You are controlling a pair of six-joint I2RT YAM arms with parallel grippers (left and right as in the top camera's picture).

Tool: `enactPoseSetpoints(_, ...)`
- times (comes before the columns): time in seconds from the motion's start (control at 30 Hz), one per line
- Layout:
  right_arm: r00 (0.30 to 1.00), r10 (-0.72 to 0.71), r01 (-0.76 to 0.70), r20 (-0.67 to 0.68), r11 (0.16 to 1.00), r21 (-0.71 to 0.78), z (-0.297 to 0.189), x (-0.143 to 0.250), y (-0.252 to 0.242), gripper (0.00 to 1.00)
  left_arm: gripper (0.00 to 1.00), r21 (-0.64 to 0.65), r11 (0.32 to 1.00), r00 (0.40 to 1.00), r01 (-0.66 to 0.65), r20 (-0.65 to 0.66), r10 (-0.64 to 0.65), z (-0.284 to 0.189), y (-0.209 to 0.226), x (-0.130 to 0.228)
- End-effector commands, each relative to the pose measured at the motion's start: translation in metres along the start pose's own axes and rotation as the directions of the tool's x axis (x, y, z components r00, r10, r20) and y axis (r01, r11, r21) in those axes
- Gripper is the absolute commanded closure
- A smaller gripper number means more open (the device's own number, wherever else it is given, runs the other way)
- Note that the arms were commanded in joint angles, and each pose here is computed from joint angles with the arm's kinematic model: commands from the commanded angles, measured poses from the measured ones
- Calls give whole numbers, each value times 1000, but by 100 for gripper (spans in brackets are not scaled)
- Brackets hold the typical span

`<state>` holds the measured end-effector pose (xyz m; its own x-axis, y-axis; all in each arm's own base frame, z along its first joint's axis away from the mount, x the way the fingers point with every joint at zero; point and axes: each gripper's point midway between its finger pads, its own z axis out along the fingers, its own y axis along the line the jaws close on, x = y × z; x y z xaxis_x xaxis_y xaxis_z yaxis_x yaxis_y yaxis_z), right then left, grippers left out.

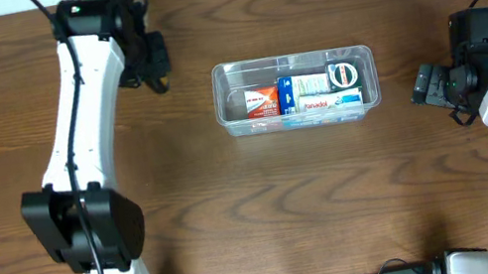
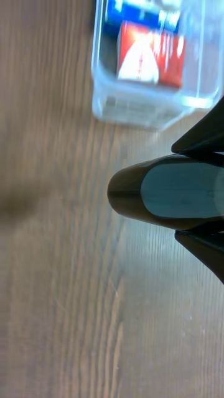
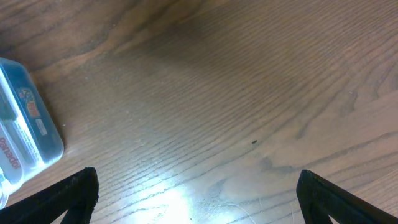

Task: Pack container
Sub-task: 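Lift the bottle and carry it over the container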

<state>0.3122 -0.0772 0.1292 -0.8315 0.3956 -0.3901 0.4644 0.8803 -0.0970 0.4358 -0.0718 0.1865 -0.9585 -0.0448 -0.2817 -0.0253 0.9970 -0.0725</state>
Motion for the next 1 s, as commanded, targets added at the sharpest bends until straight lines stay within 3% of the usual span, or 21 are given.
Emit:
enactPoseSetpoints(0.0, 1000, -4, 4, 8, 1000, 8, -2, -2, -3, 1, 80, 37, 999, 995, -21, 102, 18, -46, -23, -3)
enactPoseSetpoints(0.53, 1000, -4, 4, 8, 1000, 8, -2, -2, -3, 1, 80, 89, 981, 984, -175, 58, 170, -44, -102, 34)
enactPoseSetpoints(0.97, 1000, -4, 4, 8, 1000, 8, -2, -2, -3, 1, 81, 88, 982, 985, -169, -1, 170, -12, -121, 54)
